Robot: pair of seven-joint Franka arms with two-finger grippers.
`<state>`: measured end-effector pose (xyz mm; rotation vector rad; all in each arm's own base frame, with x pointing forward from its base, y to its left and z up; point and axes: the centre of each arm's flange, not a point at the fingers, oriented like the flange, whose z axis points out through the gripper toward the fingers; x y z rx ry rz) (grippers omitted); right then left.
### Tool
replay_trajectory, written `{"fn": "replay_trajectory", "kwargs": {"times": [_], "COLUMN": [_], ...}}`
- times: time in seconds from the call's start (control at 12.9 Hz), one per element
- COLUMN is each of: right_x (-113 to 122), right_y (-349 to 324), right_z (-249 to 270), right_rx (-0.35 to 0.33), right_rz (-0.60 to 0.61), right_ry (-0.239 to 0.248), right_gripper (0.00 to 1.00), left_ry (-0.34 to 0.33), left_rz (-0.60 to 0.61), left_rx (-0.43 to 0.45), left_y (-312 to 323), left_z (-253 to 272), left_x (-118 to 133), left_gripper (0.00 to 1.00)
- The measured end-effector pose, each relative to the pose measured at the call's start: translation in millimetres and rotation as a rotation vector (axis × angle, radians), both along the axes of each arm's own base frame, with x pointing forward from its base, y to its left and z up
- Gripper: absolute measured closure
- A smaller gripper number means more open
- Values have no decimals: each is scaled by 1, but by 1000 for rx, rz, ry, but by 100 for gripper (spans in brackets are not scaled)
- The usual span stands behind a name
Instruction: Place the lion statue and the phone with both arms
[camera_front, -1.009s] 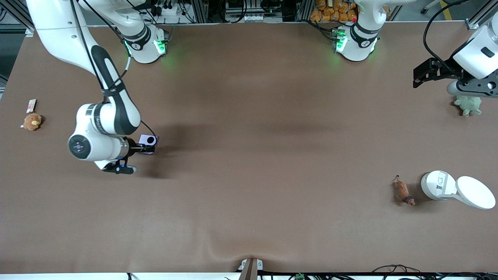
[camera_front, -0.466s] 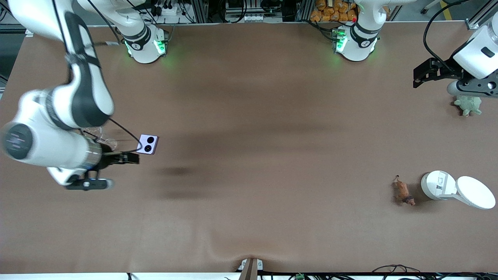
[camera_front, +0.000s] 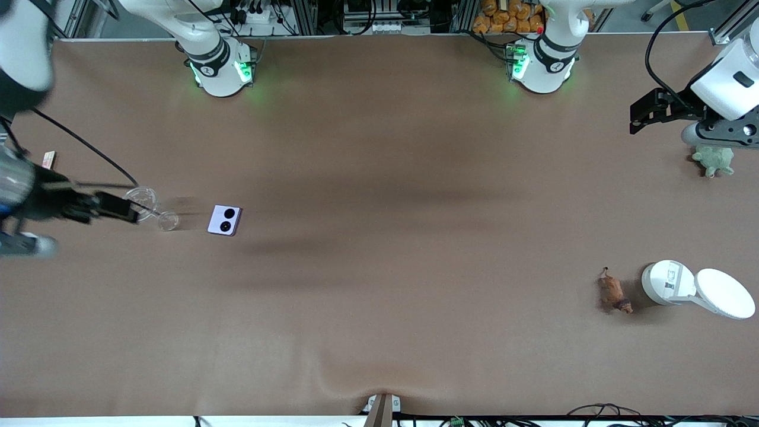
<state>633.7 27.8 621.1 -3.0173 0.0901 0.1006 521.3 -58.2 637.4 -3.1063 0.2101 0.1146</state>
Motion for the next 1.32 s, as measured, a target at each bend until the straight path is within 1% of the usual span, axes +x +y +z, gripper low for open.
{"fn": "replay_trajectory", "kwargs": {"times": [0.31, 0.39, 0.54, 0.62, 0.7, 0.85, 0.93, 1.16, 1.32], "right_x": [-72, -87, -105, -110, -114, -116, -115, -114, -114], "right_y": [-23, -27, -30, -28, -25, -21, -20, -23, -24], "right_z": [74, 83, 77, 68, 59, 55, 56, 56, 55], "right_rx": [4, 0, 1, 1, -14, -78, -99, -107, -92], "right_rz": [-13, -18, -29, -28, -24, -15, -11, -16, -19], "right_ry": [40, 41, 36, 23, 17, -5, -13, -17, -16], "right_gripper": [0, 0, 0, 0, 0, 0, 0, 0, 0], "left_ry": [0, 0, 0, 0, 0, 0, 0, 0, 0], "left_rz": [1, 1, 2, 2, 2, 2, 2, 2, 2], "left_rx": [0, 0, 0, 0, 0, 0, 0, 0, 0], "left_y": [1, 1, 1, 1, 1, 1, 1, 1, 1], "left_z": [0, 0, 0, 0, 0, 0, 0, 0, 0], "left_x": [0, 0, 0, 0, 0, 0, 0, 0, 0], "left_gripper": [0, 0, 0, 0, 0, 0, 0, 0, 0]}}
